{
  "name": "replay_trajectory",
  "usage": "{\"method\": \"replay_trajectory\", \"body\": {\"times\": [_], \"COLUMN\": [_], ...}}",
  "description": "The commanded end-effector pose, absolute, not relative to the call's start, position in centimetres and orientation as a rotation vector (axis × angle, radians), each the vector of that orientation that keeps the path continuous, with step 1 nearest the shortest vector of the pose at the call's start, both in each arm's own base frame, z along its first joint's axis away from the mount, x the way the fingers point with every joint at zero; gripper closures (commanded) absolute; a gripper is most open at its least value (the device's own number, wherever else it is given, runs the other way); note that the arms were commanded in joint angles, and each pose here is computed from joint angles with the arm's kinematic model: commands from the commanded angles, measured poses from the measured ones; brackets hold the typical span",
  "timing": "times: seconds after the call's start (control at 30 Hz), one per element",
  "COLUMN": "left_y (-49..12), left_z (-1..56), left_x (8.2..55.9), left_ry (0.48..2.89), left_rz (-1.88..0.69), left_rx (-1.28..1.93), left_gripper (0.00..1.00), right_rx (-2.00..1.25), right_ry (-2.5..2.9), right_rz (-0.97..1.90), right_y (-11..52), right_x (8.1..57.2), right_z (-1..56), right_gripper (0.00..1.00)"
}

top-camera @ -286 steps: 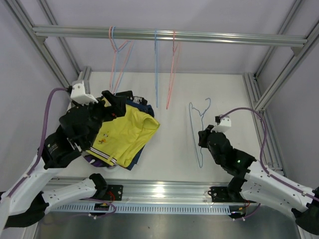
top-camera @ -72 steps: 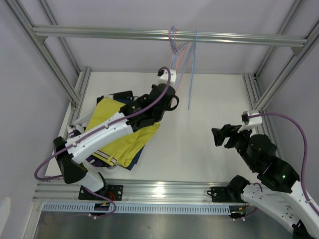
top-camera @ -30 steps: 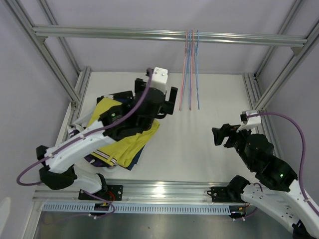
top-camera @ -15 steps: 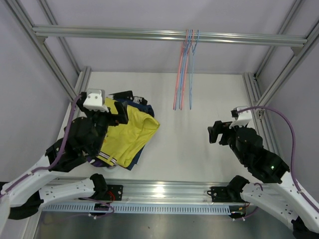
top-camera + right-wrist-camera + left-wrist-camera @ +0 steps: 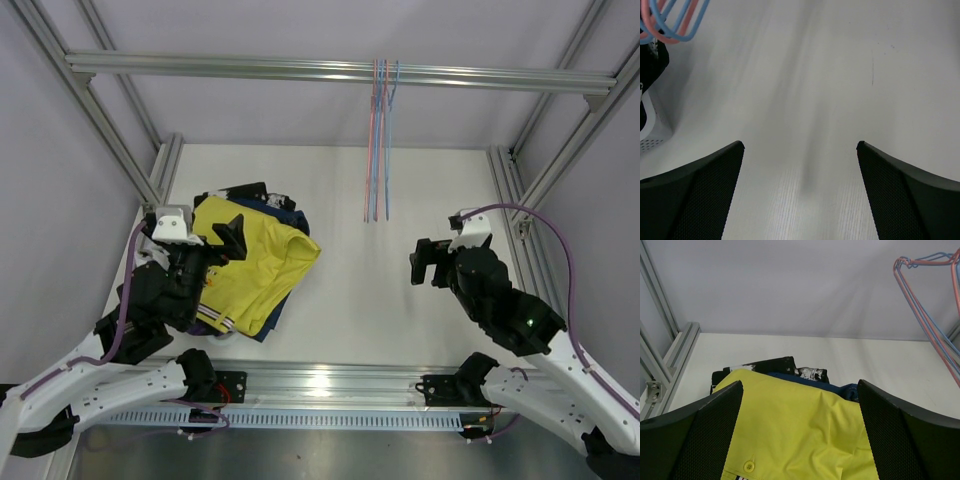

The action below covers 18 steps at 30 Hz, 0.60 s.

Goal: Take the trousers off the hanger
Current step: Reset both arms

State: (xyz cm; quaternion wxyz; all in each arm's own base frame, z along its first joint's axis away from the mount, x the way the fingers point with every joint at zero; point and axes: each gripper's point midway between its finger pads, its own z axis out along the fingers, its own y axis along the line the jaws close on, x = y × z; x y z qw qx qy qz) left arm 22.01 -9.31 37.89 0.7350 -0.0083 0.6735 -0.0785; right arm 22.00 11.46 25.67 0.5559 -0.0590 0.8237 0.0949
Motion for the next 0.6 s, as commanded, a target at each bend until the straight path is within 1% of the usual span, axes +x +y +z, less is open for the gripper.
{"method": "replay_trajectory", "body": {"times": [0.0,0.13,0.57], "left_y": [-9.3,-9.6,-9.8], "left_z": [39.4,39.5,39.3], "left_x": [21.9,21.7,21.6], "left_ry": [1.449,1.453,1.466], "left_rz": [-0.234,-0.258,-0.276], "left_rx": [-0.064,-0.058,-0.055], "left_gripper": [0.01,0.01,0.0], "right_rx": [-0.076,-0.015,0.116], "right_ry": [1.933,1.931,1.826], "right_rz": [0.154,0.095,0.109], "right_y": [10.4,9.4,7.4], "right_x": [22.8,23.1,22.7], "right_z": [25.9,25.9,28.4], "right_gripper": [0.0,0.01,0.01]}}
